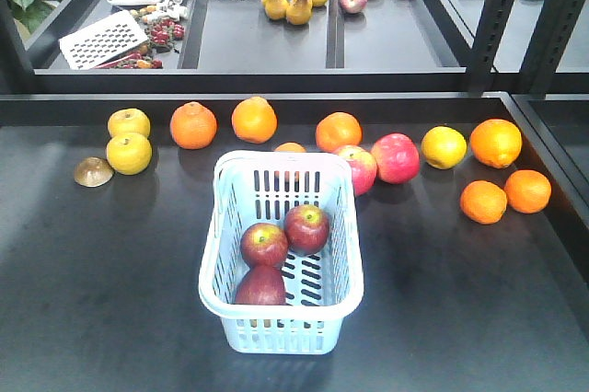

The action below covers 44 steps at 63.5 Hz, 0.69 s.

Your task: Pick three apples into basket with both arms

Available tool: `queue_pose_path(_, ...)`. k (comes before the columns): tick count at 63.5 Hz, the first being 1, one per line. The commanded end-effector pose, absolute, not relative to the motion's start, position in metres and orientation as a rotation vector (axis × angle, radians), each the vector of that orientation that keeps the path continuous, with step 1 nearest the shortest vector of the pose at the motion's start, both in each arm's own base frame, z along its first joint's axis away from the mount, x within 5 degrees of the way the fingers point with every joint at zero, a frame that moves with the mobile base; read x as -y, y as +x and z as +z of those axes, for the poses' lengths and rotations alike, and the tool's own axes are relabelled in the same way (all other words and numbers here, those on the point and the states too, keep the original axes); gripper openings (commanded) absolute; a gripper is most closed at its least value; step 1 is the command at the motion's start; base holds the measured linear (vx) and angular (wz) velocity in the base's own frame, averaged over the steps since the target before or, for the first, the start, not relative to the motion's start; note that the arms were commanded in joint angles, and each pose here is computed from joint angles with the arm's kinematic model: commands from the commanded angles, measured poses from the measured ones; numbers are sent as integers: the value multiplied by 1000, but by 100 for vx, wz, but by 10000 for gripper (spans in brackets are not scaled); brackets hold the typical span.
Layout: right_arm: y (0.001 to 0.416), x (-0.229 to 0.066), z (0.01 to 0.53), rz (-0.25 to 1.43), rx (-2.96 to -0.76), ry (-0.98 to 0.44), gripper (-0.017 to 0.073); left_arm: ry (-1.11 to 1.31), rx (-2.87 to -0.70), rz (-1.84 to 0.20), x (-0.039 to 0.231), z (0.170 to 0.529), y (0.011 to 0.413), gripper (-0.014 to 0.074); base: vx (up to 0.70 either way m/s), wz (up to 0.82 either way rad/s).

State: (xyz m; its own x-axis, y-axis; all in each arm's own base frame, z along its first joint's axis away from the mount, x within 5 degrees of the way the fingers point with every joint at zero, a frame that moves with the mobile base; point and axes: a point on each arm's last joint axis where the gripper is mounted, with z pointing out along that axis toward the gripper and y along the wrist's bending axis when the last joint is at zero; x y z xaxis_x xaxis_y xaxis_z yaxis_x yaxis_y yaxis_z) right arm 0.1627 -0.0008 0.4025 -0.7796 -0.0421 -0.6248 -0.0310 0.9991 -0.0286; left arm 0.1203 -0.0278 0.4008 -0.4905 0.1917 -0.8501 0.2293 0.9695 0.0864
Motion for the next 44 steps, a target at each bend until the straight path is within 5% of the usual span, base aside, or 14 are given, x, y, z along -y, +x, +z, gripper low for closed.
queue_pose_path(1,162,2,415,-39,-2380,-56,495,278,-1997,-62,28,414,122,555,0,0)
queue_pose_path(14,162,2,415,-41,-2380,-56,248,278,-1997,-62,28,414,122,472,0,0)
queue_pose_path(25,162,2,415,-41,-2380,-56,-17,278,-2004,-60,28,414,122,162,0,0)
queue_pose_path(30,162,2,415,-41,-2374,-55,-10,278,-2005,-60,28,414,122,-10,0,0)
queue_pose_path(44,162,2,415,-39,-2376,-55,-9,279,-2003,-59,28,414,122,-8,0,0)
